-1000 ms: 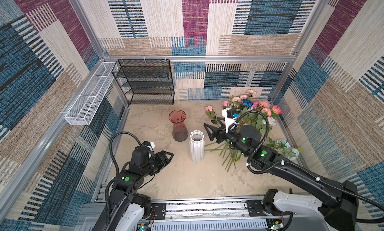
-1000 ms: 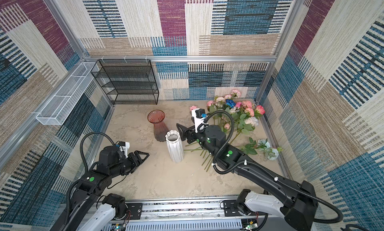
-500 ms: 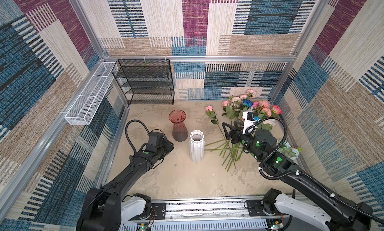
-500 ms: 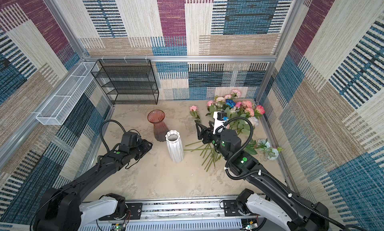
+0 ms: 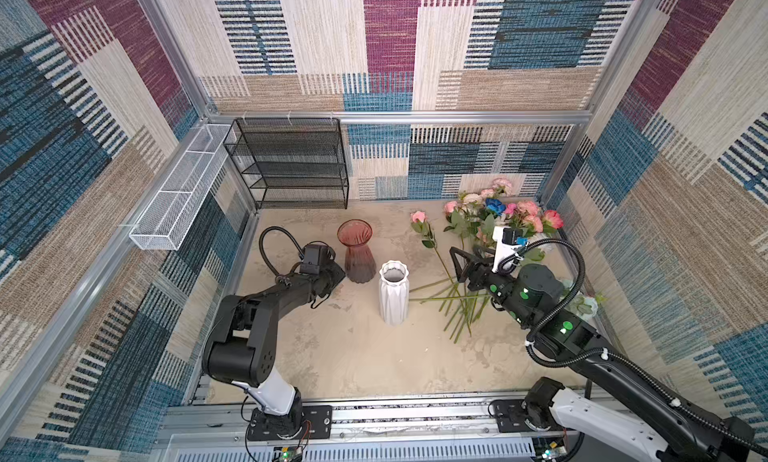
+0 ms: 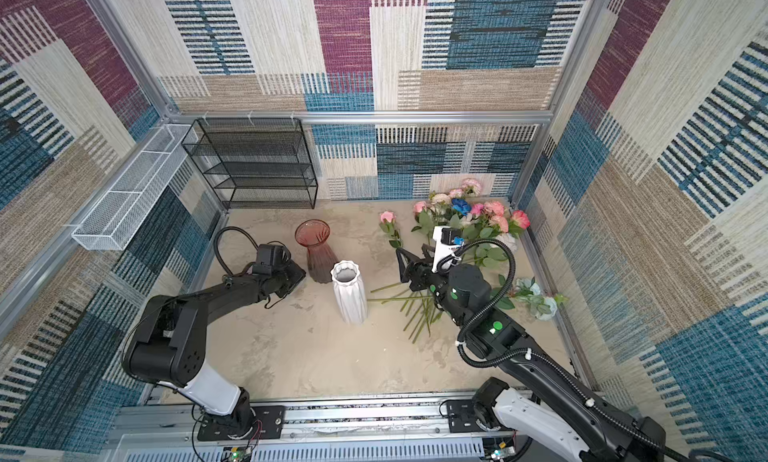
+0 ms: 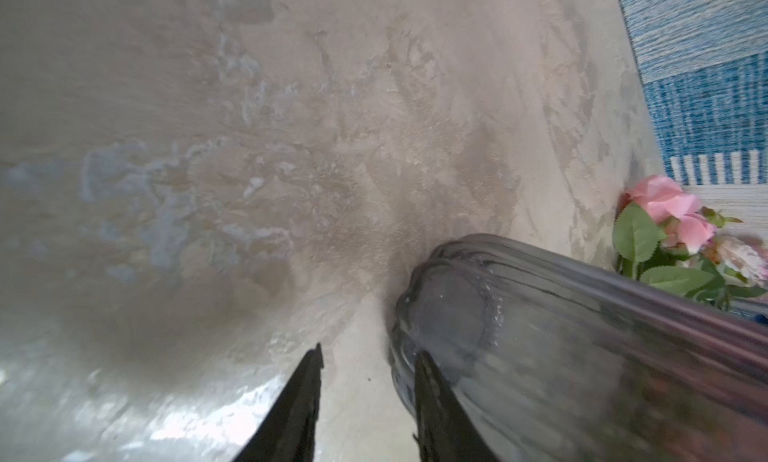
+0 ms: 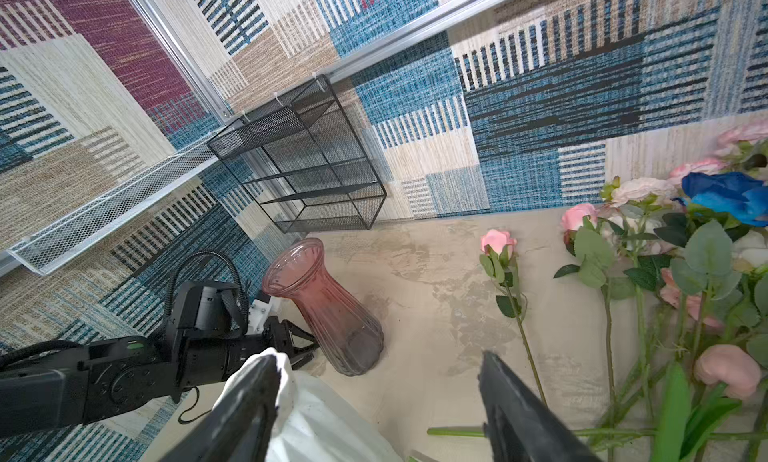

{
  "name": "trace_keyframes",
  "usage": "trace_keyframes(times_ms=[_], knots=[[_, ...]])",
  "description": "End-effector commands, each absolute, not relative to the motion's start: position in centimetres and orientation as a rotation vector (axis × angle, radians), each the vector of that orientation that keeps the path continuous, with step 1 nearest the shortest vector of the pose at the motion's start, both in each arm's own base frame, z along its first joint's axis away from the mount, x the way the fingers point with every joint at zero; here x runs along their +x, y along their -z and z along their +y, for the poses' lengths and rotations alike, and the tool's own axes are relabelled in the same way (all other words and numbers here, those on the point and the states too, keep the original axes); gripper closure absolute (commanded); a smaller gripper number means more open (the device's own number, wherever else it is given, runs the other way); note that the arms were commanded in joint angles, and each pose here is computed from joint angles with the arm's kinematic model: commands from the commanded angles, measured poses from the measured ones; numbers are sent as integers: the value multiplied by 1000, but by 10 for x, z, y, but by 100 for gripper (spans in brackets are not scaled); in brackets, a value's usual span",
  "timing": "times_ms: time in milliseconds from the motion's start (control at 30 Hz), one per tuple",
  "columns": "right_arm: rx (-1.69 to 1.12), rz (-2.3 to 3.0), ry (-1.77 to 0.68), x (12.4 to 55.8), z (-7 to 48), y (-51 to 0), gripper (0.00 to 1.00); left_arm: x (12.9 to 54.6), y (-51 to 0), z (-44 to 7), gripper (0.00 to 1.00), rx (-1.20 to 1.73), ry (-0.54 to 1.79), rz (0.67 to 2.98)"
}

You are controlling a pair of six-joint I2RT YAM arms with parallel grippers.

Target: Arrange the flowers into the vase

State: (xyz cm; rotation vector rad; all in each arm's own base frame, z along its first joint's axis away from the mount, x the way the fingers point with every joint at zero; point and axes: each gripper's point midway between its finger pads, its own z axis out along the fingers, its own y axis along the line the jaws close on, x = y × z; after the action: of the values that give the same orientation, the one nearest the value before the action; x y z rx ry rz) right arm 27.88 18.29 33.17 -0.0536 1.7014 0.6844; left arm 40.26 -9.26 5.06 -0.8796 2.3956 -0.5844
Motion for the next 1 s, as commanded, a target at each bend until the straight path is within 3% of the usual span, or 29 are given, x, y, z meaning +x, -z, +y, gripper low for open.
trace_keyframes(times_ms=[0,667,967], knots=[[-39,1691,-652,280,177,-335,23,419,-53,-111,61,-815,629,2392],[-47,1737,-656,278,177,-317,23,483,-50,-239,57,-386,798,2505],[-8,1804,-637,284,176,-301,22,471,-92,-198,43,-488,786,2405]])
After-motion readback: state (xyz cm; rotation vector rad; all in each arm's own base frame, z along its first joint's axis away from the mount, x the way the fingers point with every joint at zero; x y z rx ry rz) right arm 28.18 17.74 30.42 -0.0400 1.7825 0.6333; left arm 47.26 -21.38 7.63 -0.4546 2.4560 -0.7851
